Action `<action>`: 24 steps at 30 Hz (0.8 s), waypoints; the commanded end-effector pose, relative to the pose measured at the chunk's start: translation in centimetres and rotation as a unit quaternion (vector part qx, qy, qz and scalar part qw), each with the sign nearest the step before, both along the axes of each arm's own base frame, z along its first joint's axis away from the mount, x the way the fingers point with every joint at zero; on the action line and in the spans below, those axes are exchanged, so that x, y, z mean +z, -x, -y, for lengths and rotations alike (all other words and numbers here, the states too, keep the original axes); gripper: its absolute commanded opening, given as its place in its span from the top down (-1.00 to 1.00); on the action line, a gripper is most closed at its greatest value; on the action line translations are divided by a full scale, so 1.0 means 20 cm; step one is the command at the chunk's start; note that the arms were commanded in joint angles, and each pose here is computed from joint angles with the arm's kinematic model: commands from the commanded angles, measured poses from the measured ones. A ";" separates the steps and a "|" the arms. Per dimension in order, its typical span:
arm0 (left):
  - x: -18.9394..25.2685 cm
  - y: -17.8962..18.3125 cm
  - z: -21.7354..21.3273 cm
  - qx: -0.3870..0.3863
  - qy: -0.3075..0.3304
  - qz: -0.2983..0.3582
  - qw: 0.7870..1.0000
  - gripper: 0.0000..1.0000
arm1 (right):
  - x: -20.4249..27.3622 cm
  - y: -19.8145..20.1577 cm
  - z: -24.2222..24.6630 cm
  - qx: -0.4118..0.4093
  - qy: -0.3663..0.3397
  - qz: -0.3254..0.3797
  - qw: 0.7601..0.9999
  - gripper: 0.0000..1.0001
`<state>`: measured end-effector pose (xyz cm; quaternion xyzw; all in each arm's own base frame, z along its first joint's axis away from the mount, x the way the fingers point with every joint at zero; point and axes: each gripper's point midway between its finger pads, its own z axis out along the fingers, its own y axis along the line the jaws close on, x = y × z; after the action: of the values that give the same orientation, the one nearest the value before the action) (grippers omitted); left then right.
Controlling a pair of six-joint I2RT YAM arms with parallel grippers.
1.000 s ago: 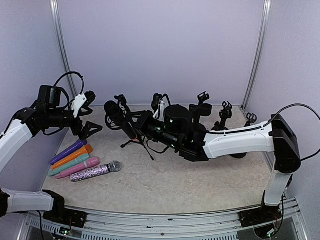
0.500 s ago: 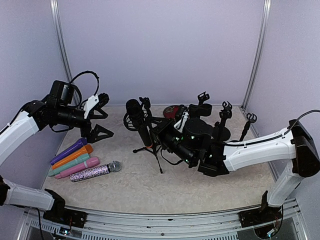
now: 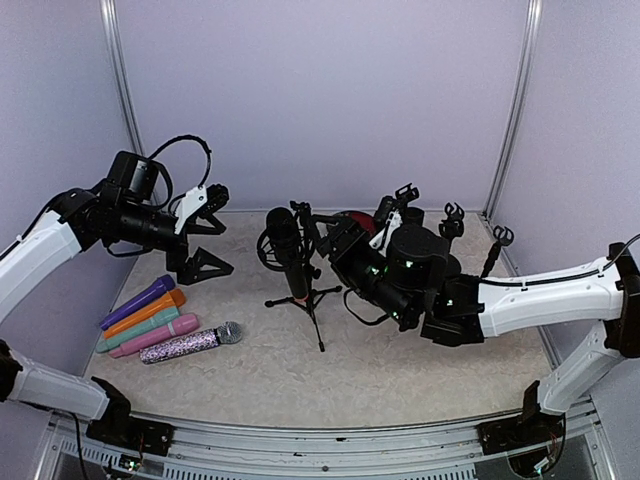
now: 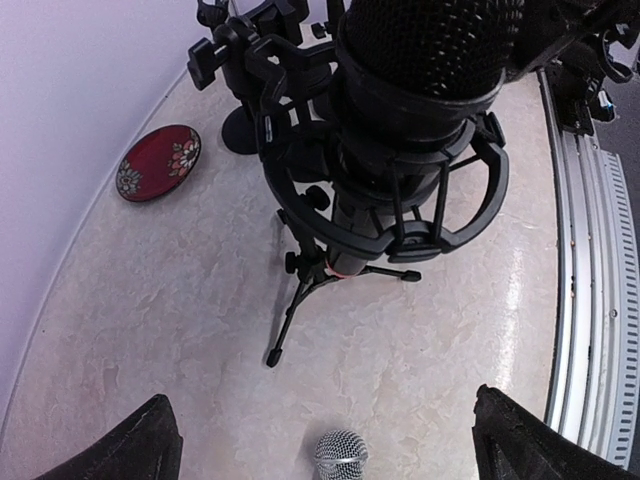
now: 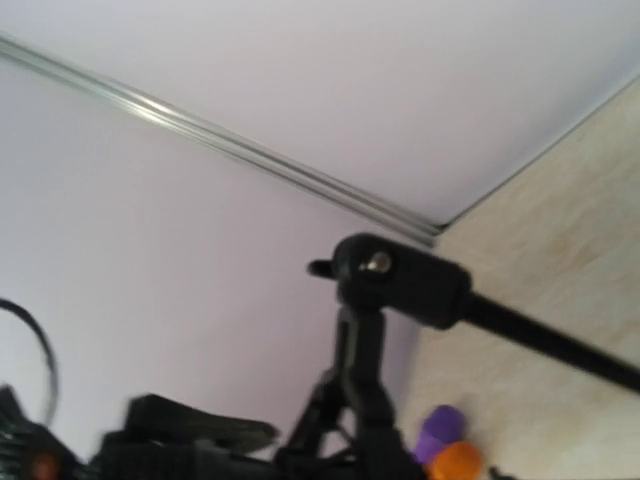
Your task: Remove the microphone from the stand
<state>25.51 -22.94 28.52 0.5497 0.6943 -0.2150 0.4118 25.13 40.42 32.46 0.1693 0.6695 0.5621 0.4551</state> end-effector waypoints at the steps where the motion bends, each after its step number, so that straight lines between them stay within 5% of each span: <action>1: 0.06 0.02 0.03 -0.015 -0.004 0.004 1.000 -0.98 | -0.02 -0.01 0.07 -0.012 0.145 0.055 0.988 -0.47; 9: 0.23 0.06 0.22 -0.058 0.026 0.012 0.998 -0.98 | 0.04 -0.02 0.16 0.012 0.258 0.140 0.956 -0.37; 24: 0.22 0.02 0.52 -0.104 0.028 0.022 0.994 -0.84 | 0.03 -0.01 0.01 0.078 0.286 0.158 0.942 -0.05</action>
<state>25.05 -32.42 31.21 0.6095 0.6369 -0.2540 0.3979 25.40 38.44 32.64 -0.0832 0.7320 0.3929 0.5503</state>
